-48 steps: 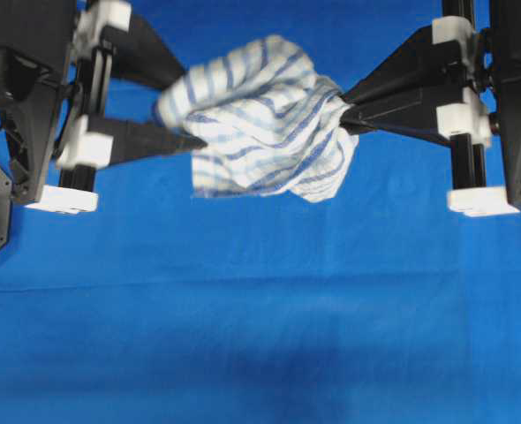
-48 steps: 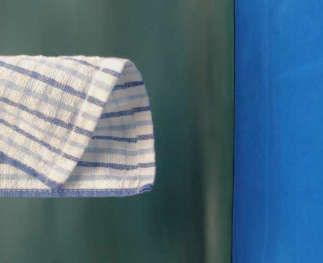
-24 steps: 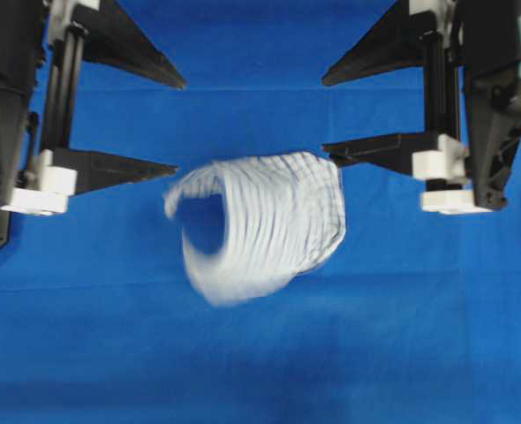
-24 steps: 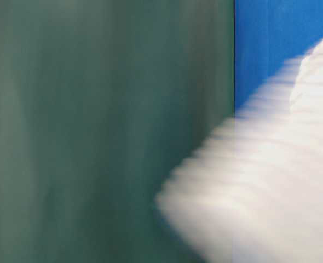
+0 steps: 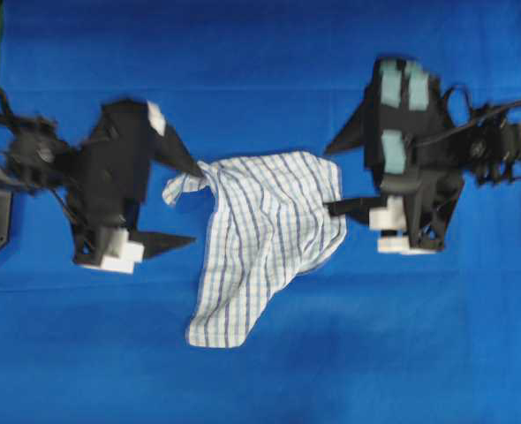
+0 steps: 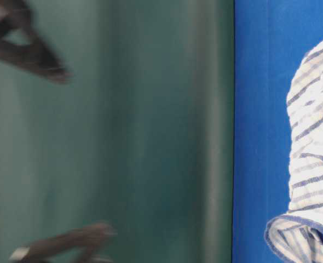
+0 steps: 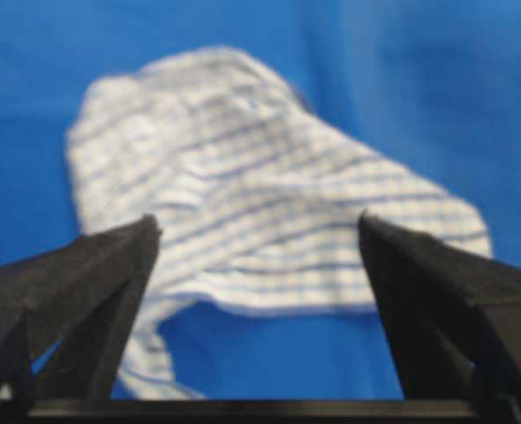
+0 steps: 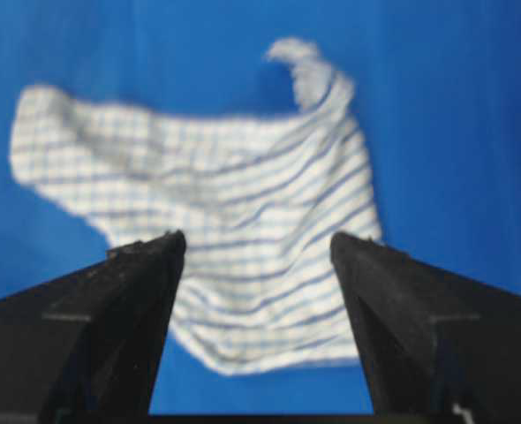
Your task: Lift the towel with both arms.
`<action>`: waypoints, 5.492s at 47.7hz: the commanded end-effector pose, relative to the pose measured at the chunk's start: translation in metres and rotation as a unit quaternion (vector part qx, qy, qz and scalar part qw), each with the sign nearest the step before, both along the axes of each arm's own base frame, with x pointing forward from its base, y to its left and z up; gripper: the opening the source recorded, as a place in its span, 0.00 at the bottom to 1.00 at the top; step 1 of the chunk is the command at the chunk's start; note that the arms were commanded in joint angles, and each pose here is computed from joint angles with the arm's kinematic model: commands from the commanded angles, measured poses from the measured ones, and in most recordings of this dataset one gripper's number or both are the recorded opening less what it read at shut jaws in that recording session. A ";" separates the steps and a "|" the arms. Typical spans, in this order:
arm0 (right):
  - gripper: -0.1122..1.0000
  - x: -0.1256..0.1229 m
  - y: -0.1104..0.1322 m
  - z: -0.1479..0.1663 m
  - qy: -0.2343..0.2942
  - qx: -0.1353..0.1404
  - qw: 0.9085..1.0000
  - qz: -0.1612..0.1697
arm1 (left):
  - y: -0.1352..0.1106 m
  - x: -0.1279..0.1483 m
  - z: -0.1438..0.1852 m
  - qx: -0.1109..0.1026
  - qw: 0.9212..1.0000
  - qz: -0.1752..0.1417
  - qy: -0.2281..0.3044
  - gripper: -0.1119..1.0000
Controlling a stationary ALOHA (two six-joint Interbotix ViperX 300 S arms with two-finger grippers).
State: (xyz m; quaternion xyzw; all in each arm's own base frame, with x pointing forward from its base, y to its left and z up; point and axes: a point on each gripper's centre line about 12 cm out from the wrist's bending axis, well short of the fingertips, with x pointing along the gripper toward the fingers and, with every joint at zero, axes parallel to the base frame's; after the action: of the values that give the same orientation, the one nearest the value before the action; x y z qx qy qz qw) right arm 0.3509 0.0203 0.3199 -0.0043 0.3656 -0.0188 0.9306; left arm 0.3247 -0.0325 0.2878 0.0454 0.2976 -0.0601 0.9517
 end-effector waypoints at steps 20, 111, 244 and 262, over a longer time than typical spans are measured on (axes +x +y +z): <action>0.70 0.006 0.022 -0.116 0.049 0.036 0.998 0.011 | -0.048 0.020 -0.095 0.004 0.996 -0.057 0.066 0.90; 0.17 0.016 -0.002 -0.052 0.014 0.035 0.999 -0.027 | 0.010 0.011 -0.023 -0.010 1.000 0.024 0.012 0.11; 0.70 -0.006 -0.011 -0.061 0.004 0.014 0.999 -0.045 | 0.023 -0.027 -0.038 -0.016 0.999 0.047 0.017 0.94; 0.70 0.014 -0.009 -0.149 0.099 0.007 0.994 -0.038 | 0.022 -0.013 -0.118 -0.011 0.997 0.047 0.062 0.94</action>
State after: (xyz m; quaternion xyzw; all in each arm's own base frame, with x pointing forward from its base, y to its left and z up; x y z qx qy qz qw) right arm 0.3608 0.0109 0.1760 0.0127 0.4584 -0.0534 0.8871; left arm 0.3073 -0.0093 0.1749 0.0149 0.3647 -0.0188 0.9308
